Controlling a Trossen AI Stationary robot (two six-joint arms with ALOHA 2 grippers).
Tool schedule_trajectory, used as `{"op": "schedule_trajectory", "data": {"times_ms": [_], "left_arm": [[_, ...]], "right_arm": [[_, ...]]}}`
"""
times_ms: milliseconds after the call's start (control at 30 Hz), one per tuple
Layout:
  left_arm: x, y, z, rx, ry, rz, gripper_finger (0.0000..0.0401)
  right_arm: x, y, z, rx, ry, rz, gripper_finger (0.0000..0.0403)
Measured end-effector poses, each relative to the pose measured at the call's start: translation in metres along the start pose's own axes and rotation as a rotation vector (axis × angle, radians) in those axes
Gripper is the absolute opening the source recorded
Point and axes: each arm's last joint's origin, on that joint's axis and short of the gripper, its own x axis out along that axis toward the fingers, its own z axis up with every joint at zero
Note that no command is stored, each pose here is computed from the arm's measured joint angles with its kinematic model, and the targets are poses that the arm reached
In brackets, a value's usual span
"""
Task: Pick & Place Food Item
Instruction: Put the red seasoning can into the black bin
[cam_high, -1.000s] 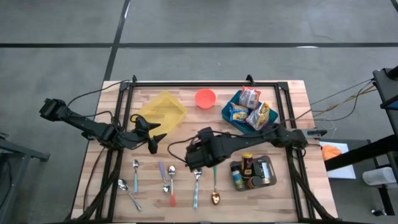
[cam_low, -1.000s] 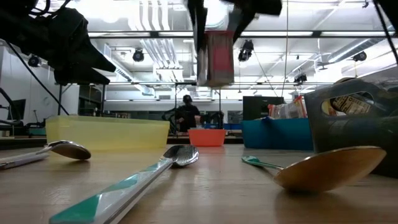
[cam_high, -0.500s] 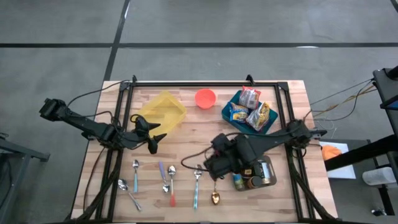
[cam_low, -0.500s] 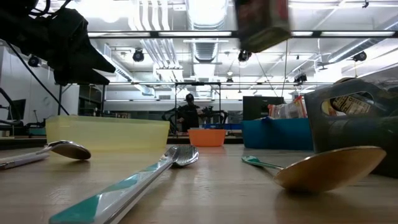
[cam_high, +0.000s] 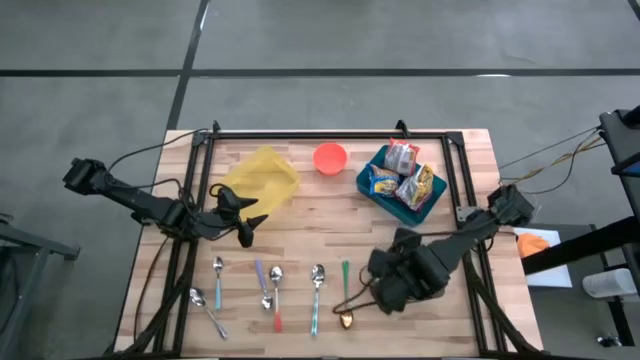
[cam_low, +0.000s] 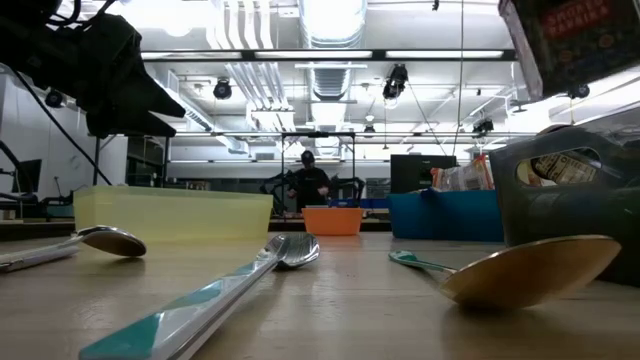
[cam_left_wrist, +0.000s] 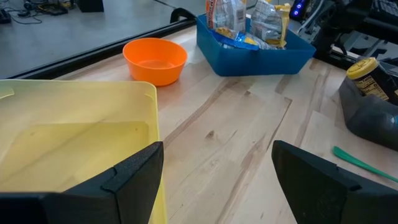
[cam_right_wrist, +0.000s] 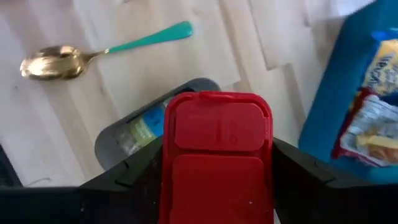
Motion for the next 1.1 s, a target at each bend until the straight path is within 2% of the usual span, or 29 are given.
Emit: {"op": "schedule_trajectory", "data": {"times_ms": [67,167,300,567,933,1100], "left_arm": [[0.0,0.0,0.0,0.0,0.0,0.001,0.03],[0.0,0.001,-0.001,0.008,0.007,0.004,0.03],[0.0,0.001,-0.001,0.013,0.011,0.008,0.03],[0.0,0.001,-0.001,0.014,0.011,0.008,0.03],[0.0,0.001,-0.001,0.017,0.012,0.008,0.03],[0.0,0.001,-0.001,0.017,0.011,0.009,0.03]], "right_arm": [[0.004,0.003,-0.004,0.018,-0.003,-0.007,0.0227],[0.007,0.003,-0.005,0.218,-0.002,-0.02,0.0211],[0.008,0.006,-0.007,0.462,-0.012,-0.009,0.0211],[0.02,0.018,-0.018,0.754,-0.027,-0.011,0.0218],[0.042,0.02,-0.026,0.849,-0.048,-0.048,0.0212],[0.047,0.023,-0.025,0.868,-0.055,-0.008,0.0244]]}}
